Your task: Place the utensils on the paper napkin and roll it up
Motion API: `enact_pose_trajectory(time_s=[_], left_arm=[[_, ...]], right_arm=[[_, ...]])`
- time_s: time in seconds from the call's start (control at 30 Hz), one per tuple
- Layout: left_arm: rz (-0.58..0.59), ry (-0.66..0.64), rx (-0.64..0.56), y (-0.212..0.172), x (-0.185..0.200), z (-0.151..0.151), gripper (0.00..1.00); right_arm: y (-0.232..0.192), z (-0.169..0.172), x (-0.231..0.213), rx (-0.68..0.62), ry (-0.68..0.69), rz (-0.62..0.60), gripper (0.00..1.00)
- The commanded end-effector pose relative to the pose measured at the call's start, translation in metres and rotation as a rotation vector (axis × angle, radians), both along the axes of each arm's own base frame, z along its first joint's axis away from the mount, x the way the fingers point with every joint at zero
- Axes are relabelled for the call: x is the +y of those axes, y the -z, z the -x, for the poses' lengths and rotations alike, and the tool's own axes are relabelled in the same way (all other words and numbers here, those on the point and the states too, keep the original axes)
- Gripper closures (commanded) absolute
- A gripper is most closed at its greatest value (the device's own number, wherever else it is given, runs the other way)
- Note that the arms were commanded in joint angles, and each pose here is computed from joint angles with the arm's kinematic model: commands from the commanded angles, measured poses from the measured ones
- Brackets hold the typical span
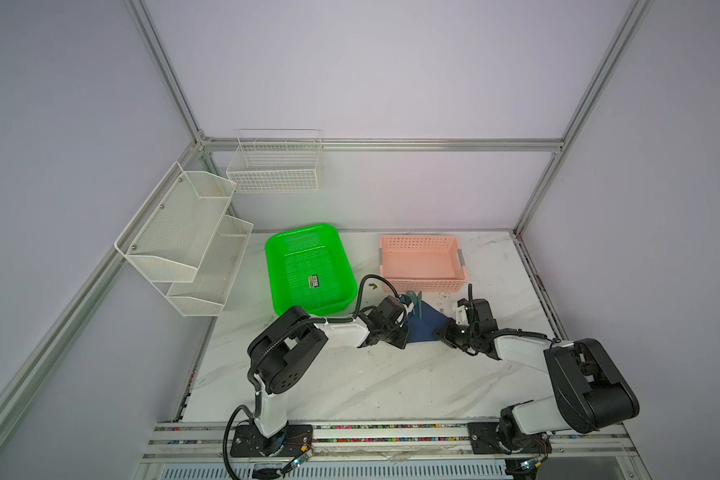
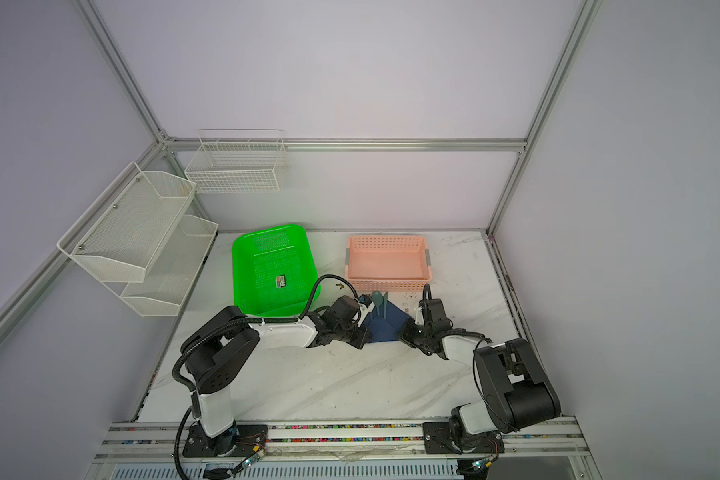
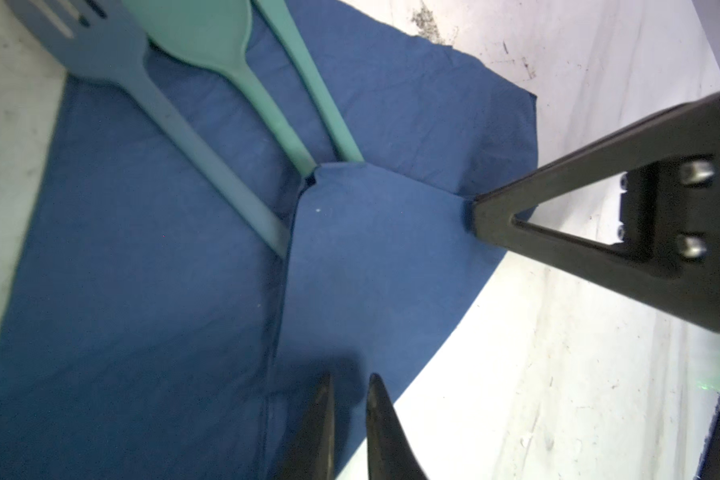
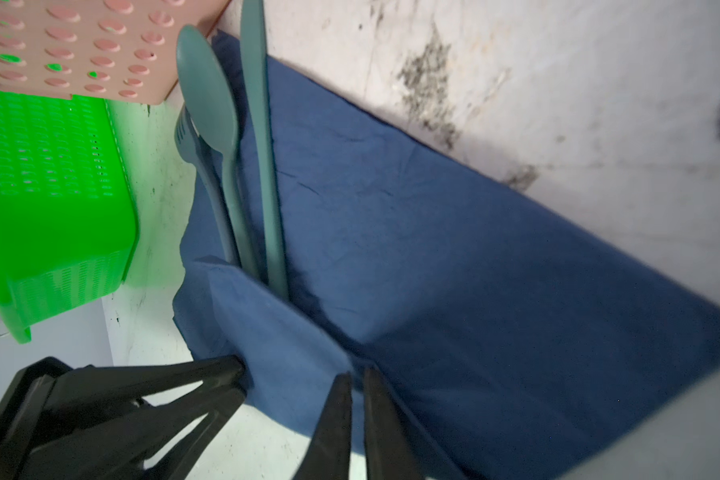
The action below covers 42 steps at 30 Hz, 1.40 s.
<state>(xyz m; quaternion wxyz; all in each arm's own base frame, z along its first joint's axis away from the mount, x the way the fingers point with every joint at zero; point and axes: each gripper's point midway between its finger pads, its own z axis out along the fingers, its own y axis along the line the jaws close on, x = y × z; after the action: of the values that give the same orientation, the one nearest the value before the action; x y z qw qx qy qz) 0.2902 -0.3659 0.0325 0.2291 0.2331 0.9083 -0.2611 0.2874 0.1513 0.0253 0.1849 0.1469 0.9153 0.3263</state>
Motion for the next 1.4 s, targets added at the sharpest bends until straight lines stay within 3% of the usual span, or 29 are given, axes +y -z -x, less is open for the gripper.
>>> enact_pose_trajectory(time_s=[0.0,0.37,0.8,1.07,1.37], left_arm=[[-0.018,-0.022,0.033,0.010,0.016,0.012,0.83],[-0.088,-0.077,0.076,0.034,0.054,0.036,0.84],[-0.159,-0.157,0.088,0.044,0.088,0.032,0.84],[-0.132,-0.217,0.056,0.025,0.102,0.018,0.83],[-0.004,-0.133,-0.047,-0.044,0.057,0.002,0.83]], right_arm=[[0.015,0.010,-0.008,0.060,0.011,0.046,0.87],[0.014,0.008,-0.009,0.062,0.013,0.054,0.87],[0.010,0.007,-0.009,0.056,0.010,0.057,0.87],[0.008,0.007,-0.009,0.051,0.009,0.057,0.87],[0.006,0.007,-0.009,0.048,0.011,0.056,0.87]])
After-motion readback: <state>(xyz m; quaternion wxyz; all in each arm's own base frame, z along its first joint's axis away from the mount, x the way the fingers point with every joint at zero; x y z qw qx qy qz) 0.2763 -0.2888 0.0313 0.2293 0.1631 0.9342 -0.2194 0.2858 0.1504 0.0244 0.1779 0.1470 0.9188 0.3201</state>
